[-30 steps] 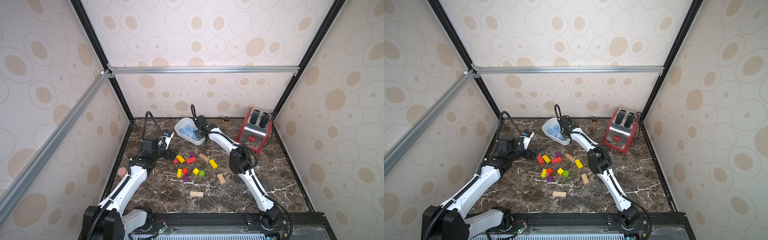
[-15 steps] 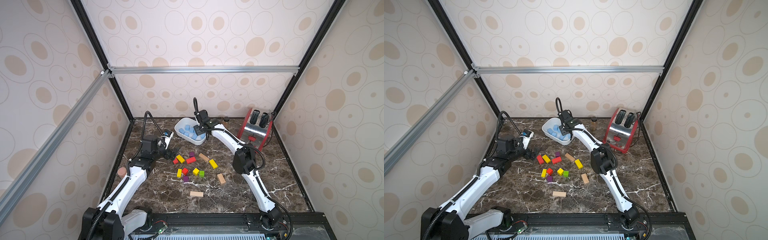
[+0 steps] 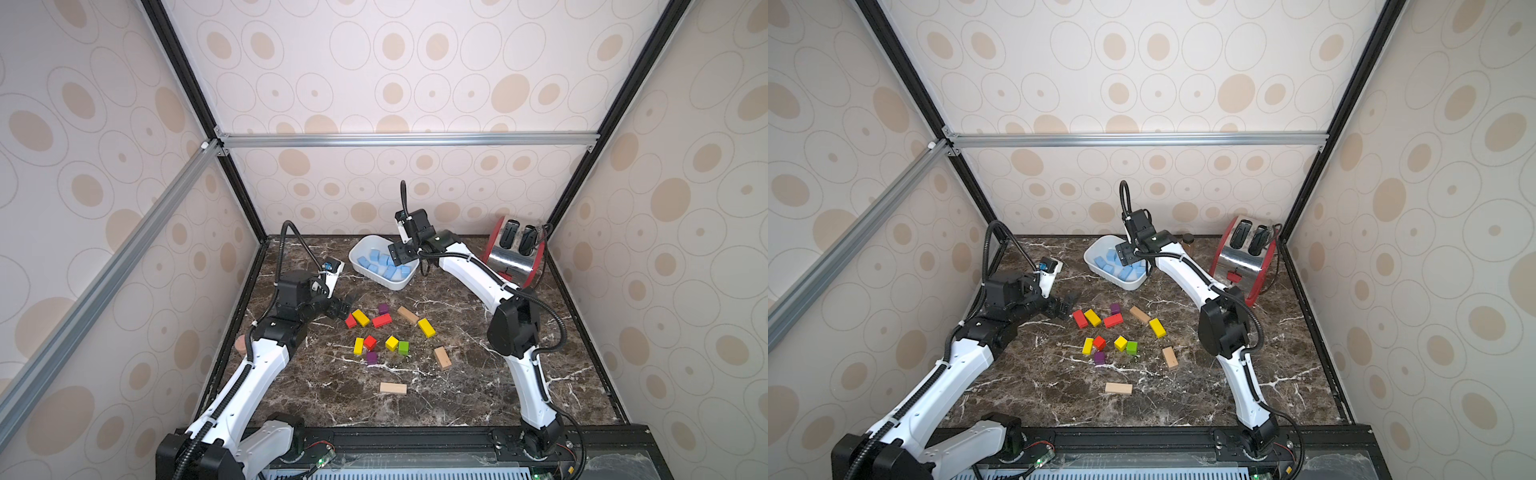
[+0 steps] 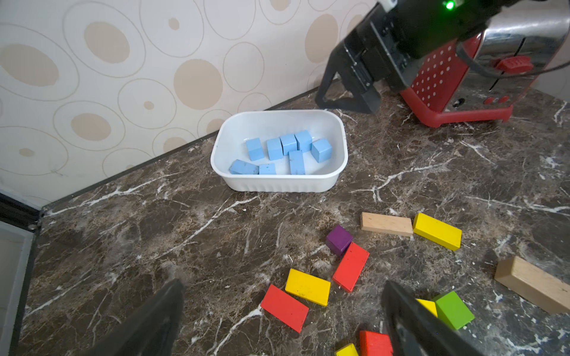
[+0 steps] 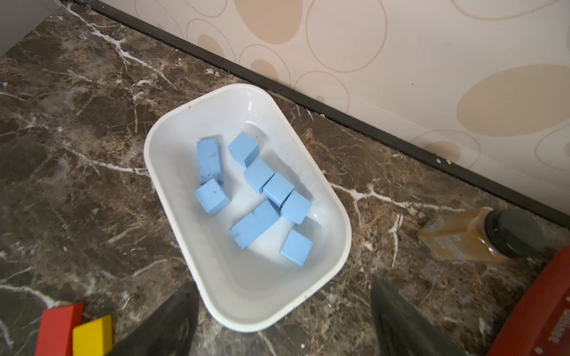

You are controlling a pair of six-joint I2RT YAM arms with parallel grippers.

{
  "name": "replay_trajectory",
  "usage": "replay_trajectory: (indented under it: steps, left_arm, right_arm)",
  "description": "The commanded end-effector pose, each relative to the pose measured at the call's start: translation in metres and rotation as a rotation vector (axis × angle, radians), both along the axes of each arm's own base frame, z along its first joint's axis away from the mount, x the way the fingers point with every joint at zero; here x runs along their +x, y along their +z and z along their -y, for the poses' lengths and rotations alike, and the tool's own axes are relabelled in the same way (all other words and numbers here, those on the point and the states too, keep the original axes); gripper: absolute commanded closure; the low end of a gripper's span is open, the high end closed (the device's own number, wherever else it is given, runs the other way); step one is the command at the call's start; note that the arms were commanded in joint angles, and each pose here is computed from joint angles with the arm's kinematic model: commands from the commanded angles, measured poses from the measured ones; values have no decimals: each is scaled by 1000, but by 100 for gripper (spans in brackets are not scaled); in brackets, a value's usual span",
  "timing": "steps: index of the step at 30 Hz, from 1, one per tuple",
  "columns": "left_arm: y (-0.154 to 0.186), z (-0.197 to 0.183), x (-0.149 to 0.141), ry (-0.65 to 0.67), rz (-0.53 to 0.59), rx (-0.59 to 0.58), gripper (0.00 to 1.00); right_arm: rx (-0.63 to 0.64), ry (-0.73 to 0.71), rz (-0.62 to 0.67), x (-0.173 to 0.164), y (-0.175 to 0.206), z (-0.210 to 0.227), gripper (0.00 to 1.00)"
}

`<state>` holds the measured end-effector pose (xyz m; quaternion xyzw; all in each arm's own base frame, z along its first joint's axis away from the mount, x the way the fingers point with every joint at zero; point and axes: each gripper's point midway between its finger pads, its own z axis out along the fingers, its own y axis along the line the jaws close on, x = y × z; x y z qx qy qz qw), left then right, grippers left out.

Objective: Pick out the blue building blocks
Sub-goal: Reset both arms

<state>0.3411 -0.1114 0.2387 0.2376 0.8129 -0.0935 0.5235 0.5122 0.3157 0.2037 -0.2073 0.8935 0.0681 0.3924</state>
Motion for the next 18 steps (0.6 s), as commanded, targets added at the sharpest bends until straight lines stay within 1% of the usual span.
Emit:
replay_trajectory:
  steps: [1,2,7,11,15,18]
  left_arm:
    - [35,-6,2,37,70,-32,1]
    - [38,-8,1,48,75,-34,1]
    - [48,-20,-4,116,97,-30,1]
    - [52,-38,-7,212,113,-9,1]
    - [52,-64,-10,347,129,39,1]
    - [43,-82,-13,433,130,93,1]
  right_arm:
    - [85,39,76,-14,45,3,2]
    - [95,47,85,-21,51,7,0]
    - [119,70,147,-55,75,27,0]
    - [112,50,206,-81,87,53,0]
    - [87,13,253,-105,88,82,0]
    - [70,-29,266,-122,83,107,0]
